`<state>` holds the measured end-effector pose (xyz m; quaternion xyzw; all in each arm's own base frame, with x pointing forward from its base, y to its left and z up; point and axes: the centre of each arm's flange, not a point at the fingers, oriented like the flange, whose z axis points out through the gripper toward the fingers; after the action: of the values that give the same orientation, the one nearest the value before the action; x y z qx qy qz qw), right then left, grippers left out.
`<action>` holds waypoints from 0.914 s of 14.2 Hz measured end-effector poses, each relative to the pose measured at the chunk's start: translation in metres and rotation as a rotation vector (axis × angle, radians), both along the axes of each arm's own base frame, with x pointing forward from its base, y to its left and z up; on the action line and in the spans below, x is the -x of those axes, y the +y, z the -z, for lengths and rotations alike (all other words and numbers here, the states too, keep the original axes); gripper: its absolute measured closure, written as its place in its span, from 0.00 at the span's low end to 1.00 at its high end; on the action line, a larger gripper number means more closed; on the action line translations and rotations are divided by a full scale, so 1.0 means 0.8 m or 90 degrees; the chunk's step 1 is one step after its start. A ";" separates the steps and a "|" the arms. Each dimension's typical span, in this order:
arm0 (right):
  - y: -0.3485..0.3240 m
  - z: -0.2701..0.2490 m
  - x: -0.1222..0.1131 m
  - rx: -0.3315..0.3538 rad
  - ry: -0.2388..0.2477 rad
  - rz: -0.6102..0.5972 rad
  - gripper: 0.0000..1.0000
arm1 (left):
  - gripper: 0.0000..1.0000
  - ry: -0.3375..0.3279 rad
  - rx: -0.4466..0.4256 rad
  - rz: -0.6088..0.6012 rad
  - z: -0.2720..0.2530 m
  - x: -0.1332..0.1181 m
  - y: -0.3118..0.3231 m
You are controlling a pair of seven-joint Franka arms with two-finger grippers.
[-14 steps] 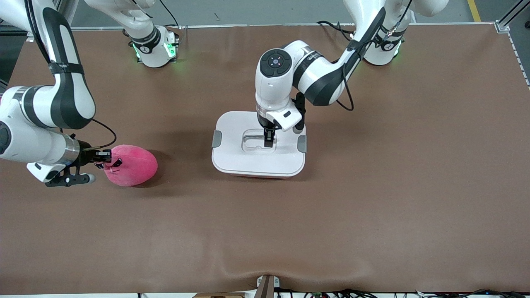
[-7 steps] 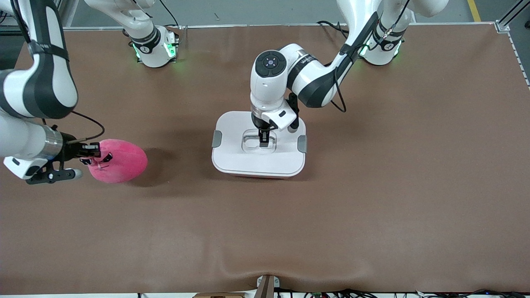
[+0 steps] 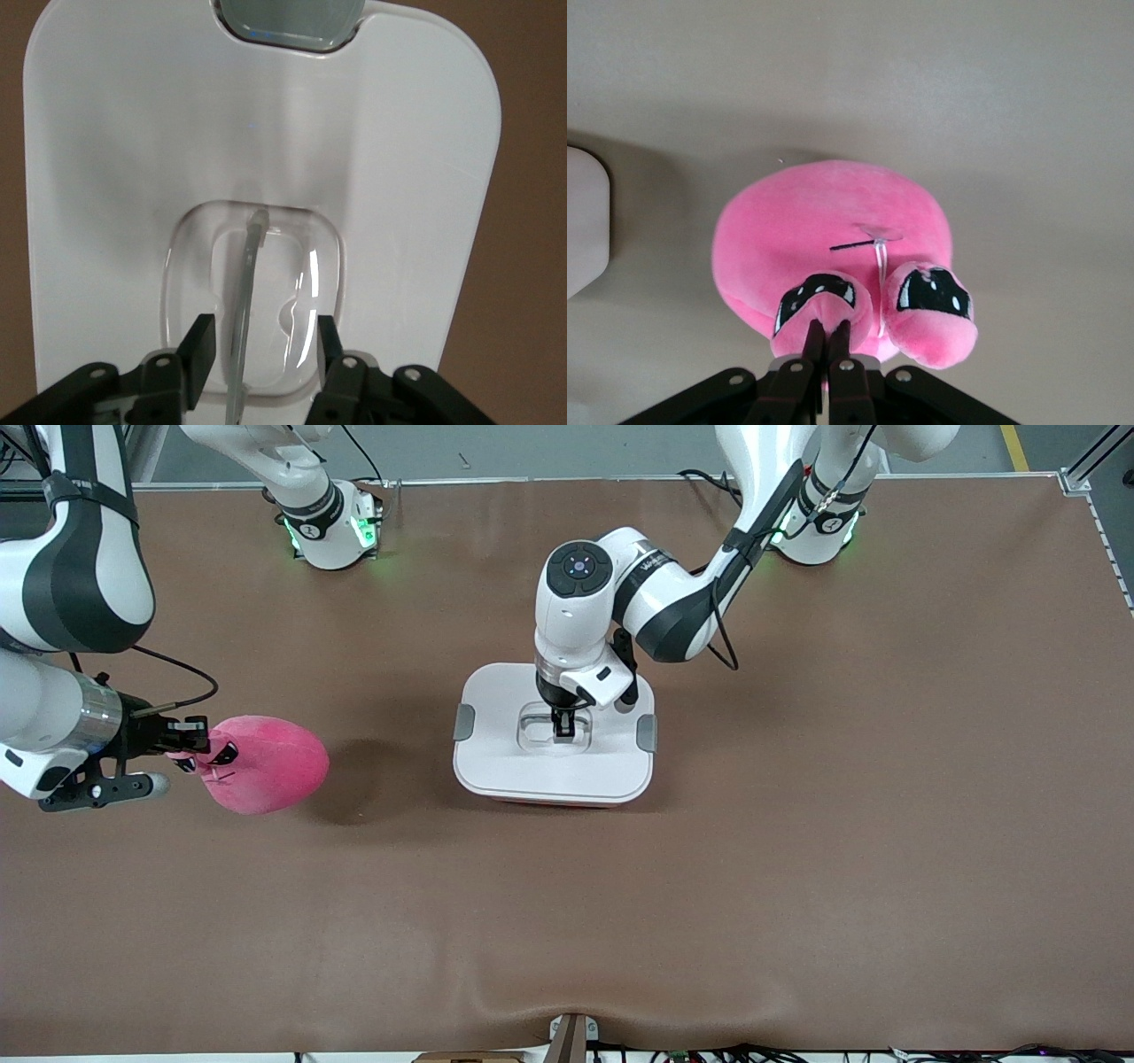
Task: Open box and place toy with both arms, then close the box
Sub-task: 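Grasp the lid handle with the left gripper while the right gripper grasps the toy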
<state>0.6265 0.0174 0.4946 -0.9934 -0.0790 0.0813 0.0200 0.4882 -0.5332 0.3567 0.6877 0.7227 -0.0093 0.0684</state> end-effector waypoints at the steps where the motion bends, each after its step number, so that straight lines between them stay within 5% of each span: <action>1: 0.000 -0.004 0.002 0.000 -0.001 0.000 0.96 | 0.47 0.001 -0.001 0.000 0.004 -0.001 0.000; 4: 0.000 -0.019 0.010 0.000 0.007 -0.001 0.96 | 0.58 0.003 -0.004 0.000 0.015 -0.003 -0.002; 6: 0.000 -0.028 0.017 0.000 0.011 -0.001 0.96 | 0.81 -0.002 -0.009 0.005 0.017 -0.004 -0.004; 9: 0.001 -0.041 0.025 -0.001 0.015 -0.003 0.96 | 0.93 -0.007 -0.010 0.009 0.015 -0.002 -0.006; 13: 0.002 -0.060 0.035 -0.002 0.010 -0.006 0.96 | 0.93 -0.012 -0.013 0.018 0.014 -0.001 -0.008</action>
<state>0.5984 0.0192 0.5428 -0.9923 -0.0833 0.0887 0.0217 0.4893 -0.5395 0.3453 0.6986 0.7122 0.0035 0.0681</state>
